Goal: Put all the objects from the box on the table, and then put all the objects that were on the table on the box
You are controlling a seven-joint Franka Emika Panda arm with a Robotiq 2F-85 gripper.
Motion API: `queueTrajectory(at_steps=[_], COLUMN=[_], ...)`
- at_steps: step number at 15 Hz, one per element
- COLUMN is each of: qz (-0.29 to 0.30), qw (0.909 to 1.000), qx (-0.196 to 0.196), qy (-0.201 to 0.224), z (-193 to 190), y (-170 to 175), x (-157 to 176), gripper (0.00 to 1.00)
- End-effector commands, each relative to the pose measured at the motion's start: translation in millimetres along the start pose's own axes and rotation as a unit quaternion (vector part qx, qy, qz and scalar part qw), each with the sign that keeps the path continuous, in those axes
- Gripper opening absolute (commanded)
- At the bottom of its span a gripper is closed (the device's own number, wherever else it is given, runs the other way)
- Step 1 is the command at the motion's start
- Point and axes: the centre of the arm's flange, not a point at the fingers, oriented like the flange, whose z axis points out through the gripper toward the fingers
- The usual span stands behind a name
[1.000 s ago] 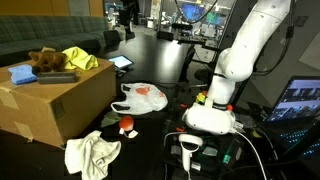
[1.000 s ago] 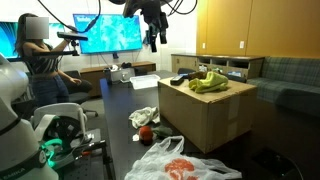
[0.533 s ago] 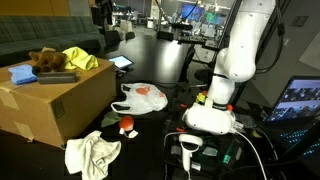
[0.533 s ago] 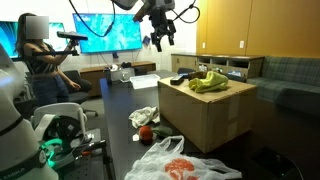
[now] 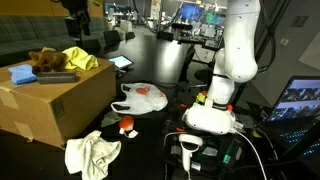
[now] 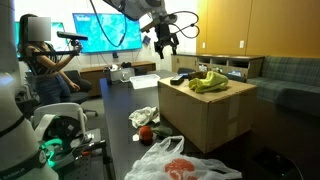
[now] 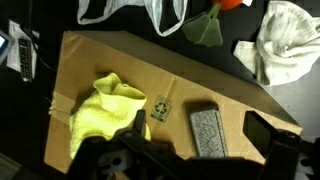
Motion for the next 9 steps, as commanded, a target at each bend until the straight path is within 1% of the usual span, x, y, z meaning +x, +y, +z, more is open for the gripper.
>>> queueTrajectory(at_steps=[1,4,6,9], qz=[-0.033,-0.063,-0.082,-0.101], qw=[0.9988,0.9956,0.9914,0.9854], qx=[0.029,0.061,0.093,0.128], qy=[0.021,0.033,0.042,0.048], z=[9,32,49,73], y=[-10,-10,-8,-4], x=[47,65,72,81], gripper=[1.00,1.00,1.00,1.00])
